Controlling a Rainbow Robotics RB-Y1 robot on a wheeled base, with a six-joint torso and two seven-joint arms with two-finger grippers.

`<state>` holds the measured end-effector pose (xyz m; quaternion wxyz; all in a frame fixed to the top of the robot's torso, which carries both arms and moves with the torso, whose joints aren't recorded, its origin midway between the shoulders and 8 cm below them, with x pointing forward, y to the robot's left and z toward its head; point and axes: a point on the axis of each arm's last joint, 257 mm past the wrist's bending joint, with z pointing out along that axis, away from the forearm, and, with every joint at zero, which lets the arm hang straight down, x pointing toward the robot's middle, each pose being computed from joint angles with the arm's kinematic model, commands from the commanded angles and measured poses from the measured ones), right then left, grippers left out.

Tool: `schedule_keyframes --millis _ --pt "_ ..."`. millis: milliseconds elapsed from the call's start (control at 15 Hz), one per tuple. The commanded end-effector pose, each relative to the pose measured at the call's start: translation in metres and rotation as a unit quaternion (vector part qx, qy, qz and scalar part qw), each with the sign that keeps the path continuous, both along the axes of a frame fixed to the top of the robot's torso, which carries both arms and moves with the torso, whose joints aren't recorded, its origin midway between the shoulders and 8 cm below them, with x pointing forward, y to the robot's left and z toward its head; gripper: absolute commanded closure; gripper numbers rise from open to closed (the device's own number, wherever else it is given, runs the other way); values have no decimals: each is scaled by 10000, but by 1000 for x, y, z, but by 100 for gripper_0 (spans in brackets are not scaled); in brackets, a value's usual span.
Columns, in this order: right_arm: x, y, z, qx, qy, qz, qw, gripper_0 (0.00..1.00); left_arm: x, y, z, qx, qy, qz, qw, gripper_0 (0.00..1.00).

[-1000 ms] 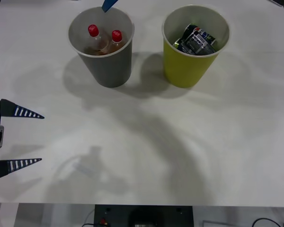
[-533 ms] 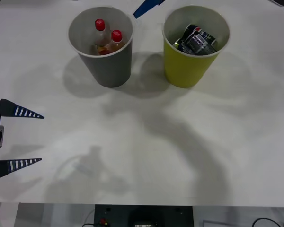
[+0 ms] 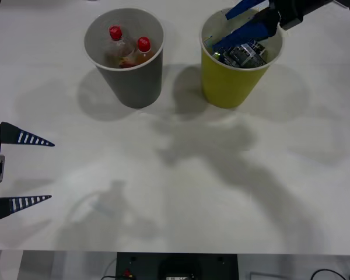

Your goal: Put the can into the green bin and the plastic bottle into the gray bin

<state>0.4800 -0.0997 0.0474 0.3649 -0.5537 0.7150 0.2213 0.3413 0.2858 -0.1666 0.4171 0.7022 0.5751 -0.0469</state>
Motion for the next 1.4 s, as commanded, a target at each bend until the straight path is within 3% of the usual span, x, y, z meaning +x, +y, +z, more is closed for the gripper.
schedule_keyframes --millis 67,333,733,1133,1400 --pt "-18 -29 -10 24 -102 318 9994 0 0 0 0 0 0 0 10000 2" --pt "-49 -69 -36 8 -407 552 9976 0 0 0 0 0 0 0 10000 2" --pt "-101 -120 -83 -296 -924 757 9924 0 0 0 0 0 0 0 10000 2" --pt "-143 -166 -129 -714 -1206 945 9856 0 0 0 0 0 0 0 10000 2" --pt "-157 -183 -155 -823 -1298 1003 9830 0 0 0 0 0 0 0 10000 2"
